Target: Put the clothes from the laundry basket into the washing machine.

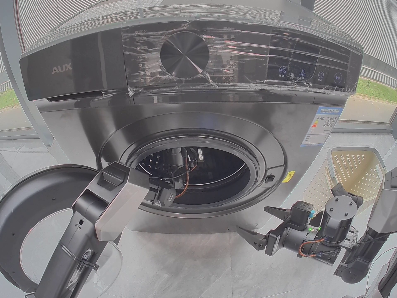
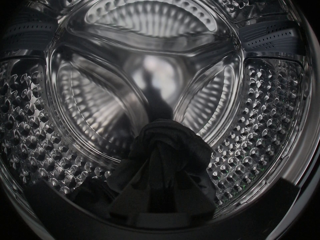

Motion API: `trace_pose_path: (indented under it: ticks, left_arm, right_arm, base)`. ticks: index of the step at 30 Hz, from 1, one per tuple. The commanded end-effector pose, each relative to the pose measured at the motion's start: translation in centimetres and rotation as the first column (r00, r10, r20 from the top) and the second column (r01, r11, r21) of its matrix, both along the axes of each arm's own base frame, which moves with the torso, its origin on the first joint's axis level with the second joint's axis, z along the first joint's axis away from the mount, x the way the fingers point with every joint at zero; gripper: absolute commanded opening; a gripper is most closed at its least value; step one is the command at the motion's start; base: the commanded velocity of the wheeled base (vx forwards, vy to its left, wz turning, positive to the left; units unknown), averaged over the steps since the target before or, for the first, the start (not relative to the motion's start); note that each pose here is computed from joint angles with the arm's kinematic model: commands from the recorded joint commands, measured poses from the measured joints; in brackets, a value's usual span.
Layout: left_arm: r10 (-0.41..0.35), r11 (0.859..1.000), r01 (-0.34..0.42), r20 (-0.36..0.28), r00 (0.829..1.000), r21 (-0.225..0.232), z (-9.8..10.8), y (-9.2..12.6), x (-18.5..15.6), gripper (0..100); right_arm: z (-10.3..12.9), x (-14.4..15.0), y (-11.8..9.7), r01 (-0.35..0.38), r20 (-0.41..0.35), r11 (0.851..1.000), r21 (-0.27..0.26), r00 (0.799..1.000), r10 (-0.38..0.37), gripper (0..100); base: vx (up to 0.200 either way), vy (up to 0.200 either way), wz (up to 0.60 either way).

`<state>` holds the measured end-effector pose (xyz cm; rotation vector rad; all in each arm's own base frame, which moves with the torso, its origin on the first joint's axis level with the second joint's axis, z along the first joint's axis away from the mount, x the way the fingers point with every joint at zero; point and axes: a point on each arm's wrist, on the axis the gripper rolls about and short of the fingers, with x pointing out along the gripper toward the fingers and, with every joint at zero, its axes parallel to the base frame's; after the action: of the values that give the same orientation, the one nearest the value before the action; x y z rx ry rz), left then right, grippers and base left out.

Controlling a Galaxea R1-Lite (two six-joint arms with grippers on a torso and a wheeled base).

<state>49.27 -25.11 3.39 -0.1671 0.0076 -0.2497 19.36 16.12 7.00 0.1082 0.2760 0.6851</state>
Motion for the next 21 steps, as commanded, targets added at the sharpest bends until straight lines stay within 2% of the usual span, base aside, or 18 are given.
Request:
trace_pose_path:
  ticks: [1,5,8,13,15,21]
  left_arm:
    - [0.002,1.0,-0.002,-0.001,1.0,0.003,-0.1,0.1,0.0,100]
    - [-0.003,1.0,0.003,-0.004,1.0,-0.009,0.0,0.0,-0.1,100]
    - [-0.01,1.0,0.01,-0.04,0.999,0.006,-0.4,-0.2,-0.9,100]
    - [-0.045,0.998,0.05,-0.121,0.992,0.043,-0.1,-0.7,-4.0,100]
    - [-0.05,0.997,0.056,-0.127,0.991,0.043,0.2,-0.8,-4.5,100]
    - [-0.098,0.992,0.11,-0.171,0.98,0.063,1.7,-1.3,-8.5,100]
  right_arm:
    - [0.0,0.0,0.0,-0.001,0.001,1.0,0.001,1.0,0.001,100]
    - [0.0,-0.1,0.0,-0.001,-0.001,1.0,-0.001,1.0,0.001,100]
    - [0.0,-0.1,0.0,-0.001,0.0,1.0,0.0,1.0,0.001,100]
    - [0.0,-0.1,0.0,-0.004,-0.003,1.0,-0.002,1.0,0.004,100]
    - [0.0,-0.1,0.0,-0.004,-0.003,1.0,-0.002,1.0,0.004,100]
    - [-0.1,-0.3,0.1,-0.01,-0.005,1.0,-0.004,1.0,0.01,100]
  base:
    - [0.0,0.0,0.0]
    - [0.0,0.0,0.0]
    - [0.0,0.0,0.0]
    - [0.0,0.0,0.0]
    - [0.0,0.0,0.0]
    - [0.0,0.0,0.0]
